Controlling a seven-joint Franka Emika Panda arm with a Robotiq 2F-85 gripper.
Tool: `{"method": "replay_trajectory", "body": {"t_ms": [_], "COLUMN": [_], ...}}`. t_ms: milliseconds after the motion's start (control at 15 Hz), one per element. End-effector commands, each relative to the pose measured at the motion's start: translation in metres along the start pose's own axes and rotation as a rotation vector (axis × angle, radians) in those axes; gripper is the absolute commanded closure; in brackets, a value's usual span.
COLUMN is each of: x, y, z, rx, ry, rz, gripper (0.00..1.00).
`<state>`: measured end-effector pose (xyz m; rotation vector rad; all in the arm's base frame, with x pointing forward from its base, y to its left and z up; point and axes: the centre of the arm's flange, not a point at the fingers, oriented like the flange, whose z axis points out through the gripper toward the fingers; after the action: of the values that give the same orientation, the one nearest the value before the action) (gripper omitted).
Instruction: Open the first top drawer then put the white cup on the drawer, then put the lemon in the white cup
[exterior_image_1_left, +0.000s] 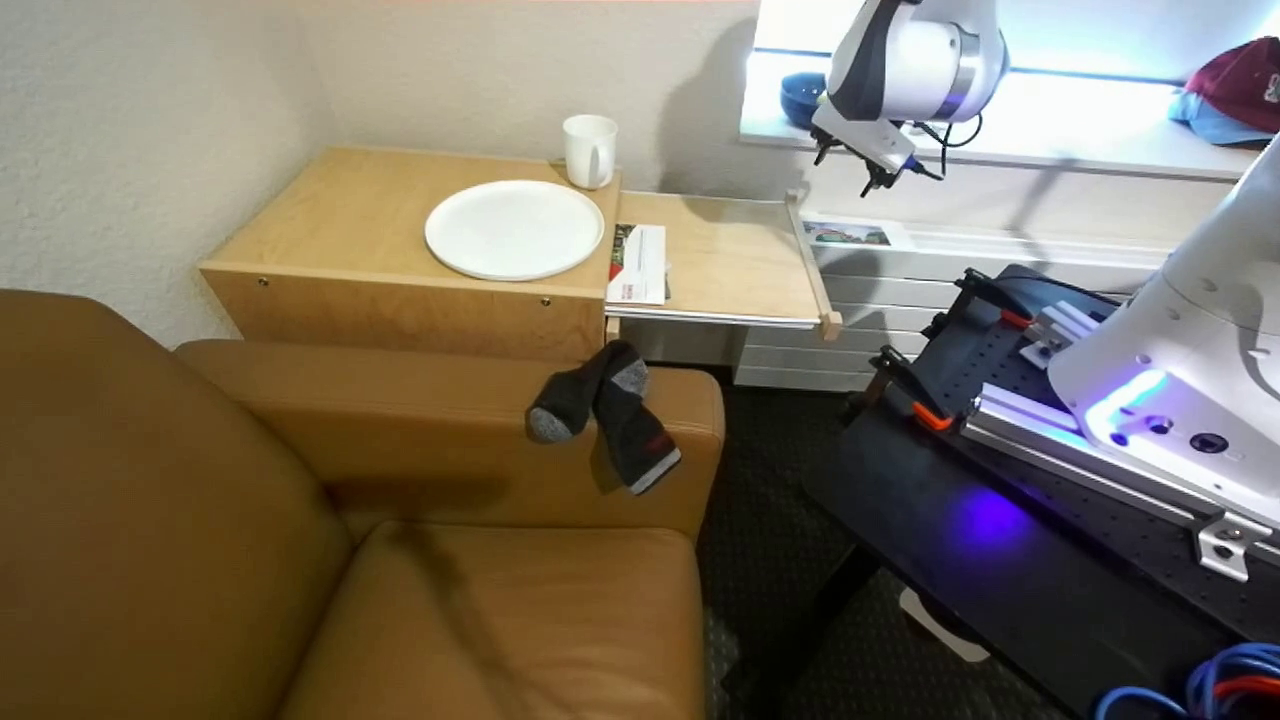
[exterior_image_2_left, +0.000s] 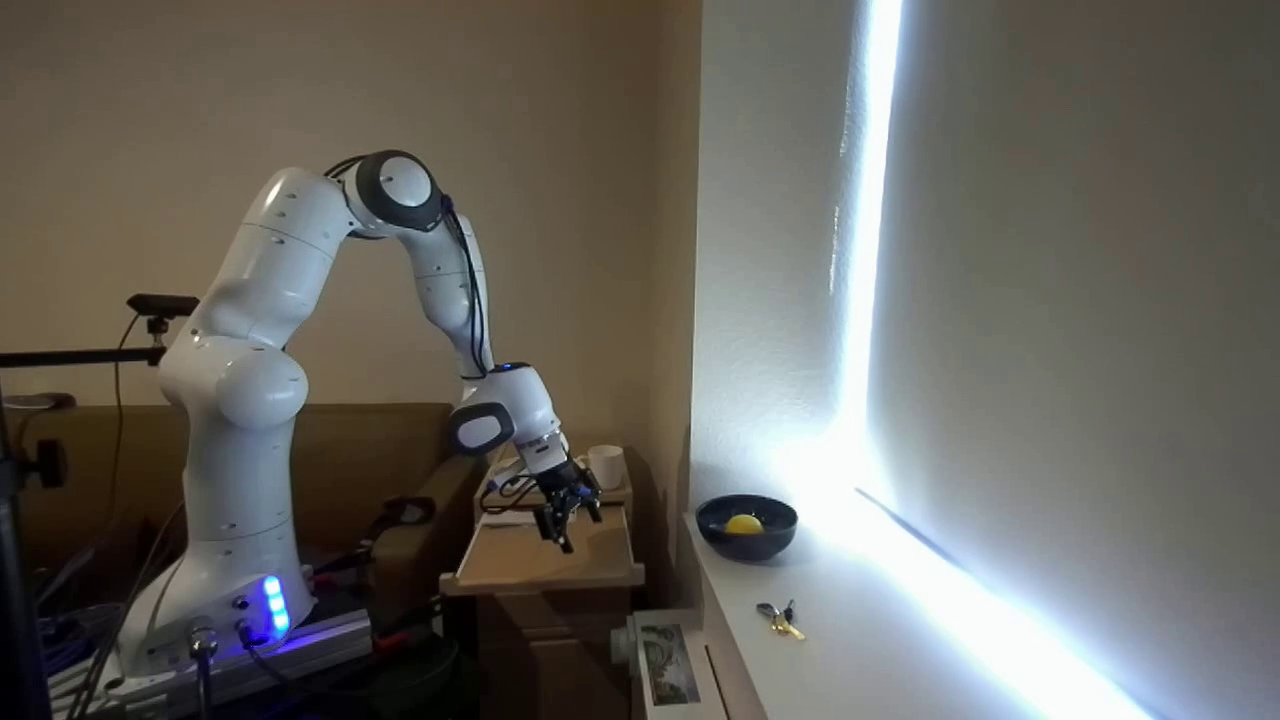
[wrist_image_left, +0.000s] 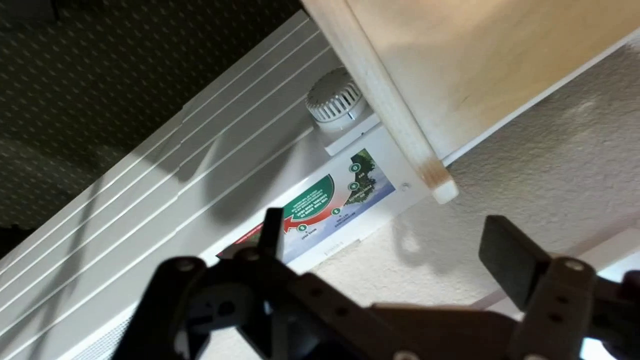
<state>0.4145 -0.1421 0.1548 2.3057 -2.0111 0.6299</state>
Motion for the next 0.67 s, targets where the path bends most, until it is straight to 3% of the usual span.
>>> {"method": "replay_trajectory", "body": {"t_ms": [0,200,467,533,600], "x": [-0.006,-0.011,-0.035,-0.043,-0.048], "y": [-0.006,-0.03,-0.08,-0.093,-0.1], "z": [-0.022,-0.097,-0.163,-0.138,-0.155], "rx": [0.116,0.274,0.42,0.379,0.402], "ry": [0.001,-0.033,-0.186,-0.087,-0.103], "rz": [-0.03,-0.059,-0.096,-0.101,-0.098], "gripper": [0.0,0.0,0.0,0.0,0.0]}}
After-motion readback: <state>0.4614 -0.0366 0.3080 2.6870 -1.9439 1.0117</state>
